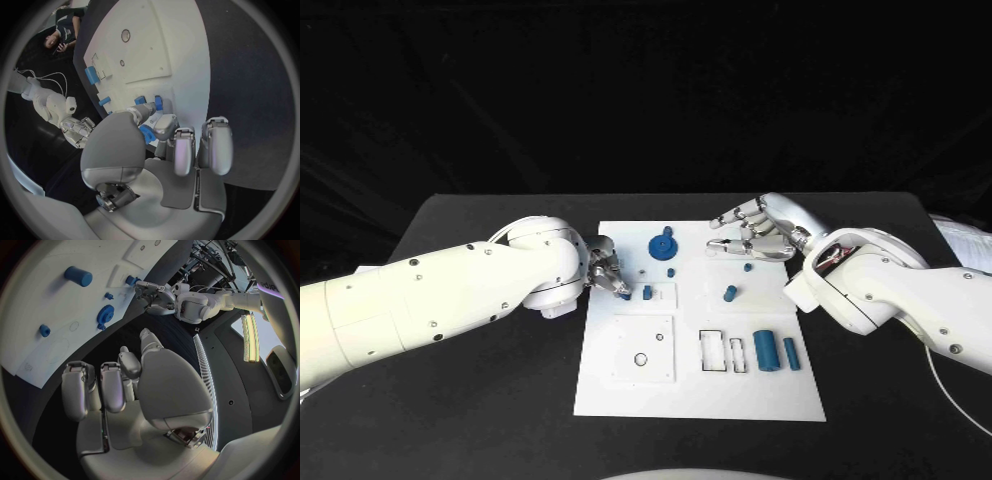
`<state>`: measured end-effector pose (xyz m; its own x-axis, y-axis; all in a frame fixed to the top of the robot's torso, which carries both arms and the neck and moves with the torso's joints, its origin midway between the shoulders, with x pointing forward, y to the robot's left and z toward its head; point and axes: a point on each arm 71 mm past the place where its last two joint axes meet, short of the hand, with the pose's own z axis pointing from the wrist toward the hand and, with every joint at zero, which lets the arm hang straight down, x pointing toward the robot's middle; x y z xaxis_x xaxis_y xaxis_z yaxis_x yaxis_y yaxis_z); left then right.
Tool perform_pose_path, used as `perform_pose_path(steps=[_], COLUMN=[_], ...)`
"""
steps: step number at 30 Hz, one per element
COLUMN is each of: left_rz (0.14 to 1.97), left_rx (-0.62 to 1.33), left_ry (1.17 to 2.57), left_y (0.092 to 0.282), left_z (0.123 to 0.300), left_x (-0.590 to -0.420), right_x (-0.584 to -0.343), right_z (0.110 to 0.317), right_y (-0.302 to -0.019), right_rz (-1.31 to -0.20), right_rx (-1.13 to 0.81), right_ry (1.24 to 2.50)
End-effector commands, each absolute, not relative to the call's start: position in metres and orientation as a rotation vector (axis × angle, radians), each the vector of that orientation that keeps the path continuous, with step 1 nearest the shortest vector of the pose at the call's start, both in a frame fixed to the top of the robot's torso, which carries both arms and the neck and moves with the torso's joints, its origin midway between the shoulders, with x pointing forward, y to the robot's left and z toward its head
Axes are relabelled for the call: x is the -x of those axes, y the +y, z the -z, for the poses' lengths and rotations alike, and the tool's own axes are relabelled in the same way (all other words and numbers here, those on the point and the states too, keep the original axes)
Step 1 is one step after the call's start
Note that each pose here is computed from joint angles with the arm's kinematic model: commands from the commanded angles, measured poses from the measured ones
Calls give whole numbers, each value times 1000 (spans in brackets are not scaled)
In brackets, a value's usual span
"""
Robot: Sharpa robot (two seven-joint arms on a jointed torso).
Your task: Assemble the parts on the task board
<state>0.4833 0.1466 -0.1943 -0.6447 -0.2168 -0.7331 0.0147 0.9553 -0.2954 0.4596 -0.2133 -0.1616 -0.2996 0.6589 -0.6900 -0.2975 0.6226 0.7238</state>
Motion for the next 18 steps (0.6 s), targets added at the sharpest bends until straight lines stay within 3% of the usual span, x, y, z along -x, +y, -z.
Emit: perform_pose_path(steps=[1,18], left_rz=[289,285], left_rx=[122,98], left_ry=[2284,2332], left_y=[148,139], left_z=[198,205], left_x=[-481,-483], right_x=[-459,-459], right_z=[162,162], right_y=[-212,-211], right_rz=[-976,-976], right_rx=[-293,-293], right_ry=[1628,1628])
